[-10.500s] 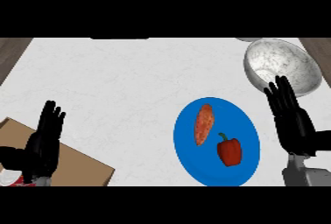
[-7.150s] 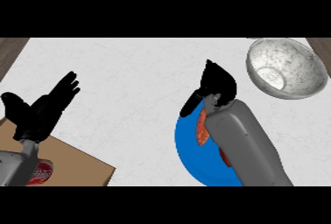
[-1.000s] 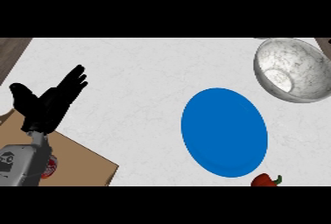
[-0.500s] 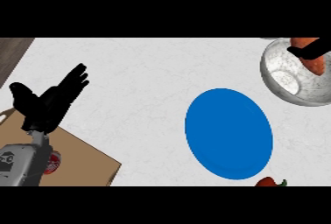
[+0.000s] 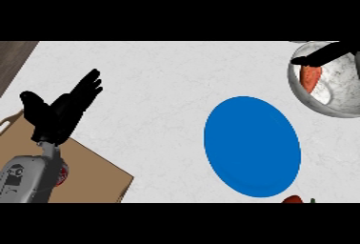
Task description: Pick the sweet potato from the plate and place it in the bowl
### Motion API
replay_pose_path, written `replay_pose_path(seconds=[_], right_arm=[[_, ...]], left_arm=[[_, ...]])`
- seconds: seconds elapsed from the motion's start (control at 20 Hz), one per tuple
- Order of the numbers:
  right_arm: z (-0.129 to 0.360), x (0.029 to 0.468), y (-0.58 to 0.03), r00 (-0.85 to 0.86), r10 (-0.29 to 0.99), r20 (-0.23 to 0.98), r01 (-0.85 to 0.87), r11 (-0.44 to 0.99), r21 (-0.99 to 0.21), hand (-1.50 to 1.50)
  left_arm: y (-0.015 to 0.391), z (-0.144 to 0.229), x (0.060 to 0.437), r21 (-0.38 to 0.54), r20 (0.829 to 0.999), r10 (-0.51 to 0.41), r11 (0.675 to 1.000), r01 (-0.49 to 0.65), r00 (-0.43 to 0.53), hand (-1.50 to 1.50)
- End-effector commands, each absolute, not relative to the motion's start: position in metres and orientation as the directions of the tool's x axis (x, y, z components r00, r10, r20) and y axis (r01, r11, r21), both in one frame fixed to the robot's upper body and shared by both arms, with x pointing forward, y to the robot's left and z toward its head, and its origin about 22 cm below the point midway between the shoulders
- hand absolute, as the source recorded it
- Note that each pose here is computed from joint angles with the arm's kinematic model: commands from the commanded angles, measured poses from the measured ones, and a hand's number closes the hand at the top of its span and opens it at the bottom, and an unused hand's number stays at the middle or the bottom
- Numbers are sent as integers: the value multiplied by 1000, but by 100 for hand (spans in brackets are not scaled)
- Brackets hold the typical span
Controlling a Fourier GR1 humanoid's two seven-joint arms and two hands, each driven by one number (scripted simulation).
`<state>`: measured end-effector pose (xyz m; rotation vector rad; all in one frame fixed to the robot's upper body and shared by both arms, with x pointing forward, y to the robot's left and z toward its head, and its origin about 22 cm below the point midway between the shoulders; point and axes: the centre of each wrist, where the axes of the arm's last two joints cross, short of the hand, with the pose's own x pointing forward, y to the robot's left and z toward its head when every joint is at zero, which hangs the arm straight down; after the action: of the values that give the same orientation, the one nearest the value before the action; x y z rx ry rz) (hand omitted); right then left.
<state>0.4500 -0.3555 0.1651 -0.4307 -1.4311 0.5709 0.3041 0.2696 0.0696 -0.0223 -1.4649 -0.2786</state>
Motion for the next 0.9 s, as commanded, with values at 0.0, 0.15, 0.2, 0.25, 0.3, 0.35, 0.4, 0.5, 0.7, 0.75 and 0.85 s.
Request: replay_pose_path(seconds=[0.0, 0.15, 0.2, 0.25, 0.3, 0.35, 0.4, 0.5, 0.7, 0.75, 0.85], right_arm=[[153, 455, -337, 3, 546, 838, -57, 836, -545, -150], [163, 444, -373, -37, 529, 848, 4, 849, -529, -150], [176, 453, -356, -49, 548, 835, 32, 836, -547, -150], [167, 447, -366, -58, 567, 822, 55, 823, -565, -150], [166, 450, -361, -52, 540, 840, 92, 840, -534, -150], [166, 448, -365, -49, 543, 839, 124, 836, -534, -150], [175, 445, -375, -65, 536, 842, 150, 839, -523, -150], [167, 436, -394, -36, 546, 837, 197, 825, -530, -150], [190, 419, -433, -40, 540, 841, 311, 807, -503, -150], [185, 410, -447, -36, 539, 842, 330, 801, -499, -150], [199, 399, -466, -62, 531, 845, 314, 814, -489, -150]], left_arm=[[258, 63, 313, 140, 984, -159, 970, 197, 80, 0], [266, 82, 311, 154, 982, -173, 968, 198, 79, 0], [262, 62, 310, 153, 981, -174, 967, 203, 89, 0], [263, 74, 310, 160, 981, -178, 968, 191, 76, 0], [256, 74, 309, 154, 984, -168, 968, 199, 60, 0], [280, 77, 310, 153, 983, -170, 969, 194, 76, 0], [275, 77, 315, 146, 984, -164, 968, 203, 75, 0], [273, 64, 301, 155, 979, -177, 968, 198, 98, 0], [271, 69, 303, 142, 982, -163, 971, 193, 96, 0], [272, 77, 306, 140, 984, -158, 970, 200, 79, 0], [284, 81, 308, 135, 984, -152, 975, 177, 87, 0]])
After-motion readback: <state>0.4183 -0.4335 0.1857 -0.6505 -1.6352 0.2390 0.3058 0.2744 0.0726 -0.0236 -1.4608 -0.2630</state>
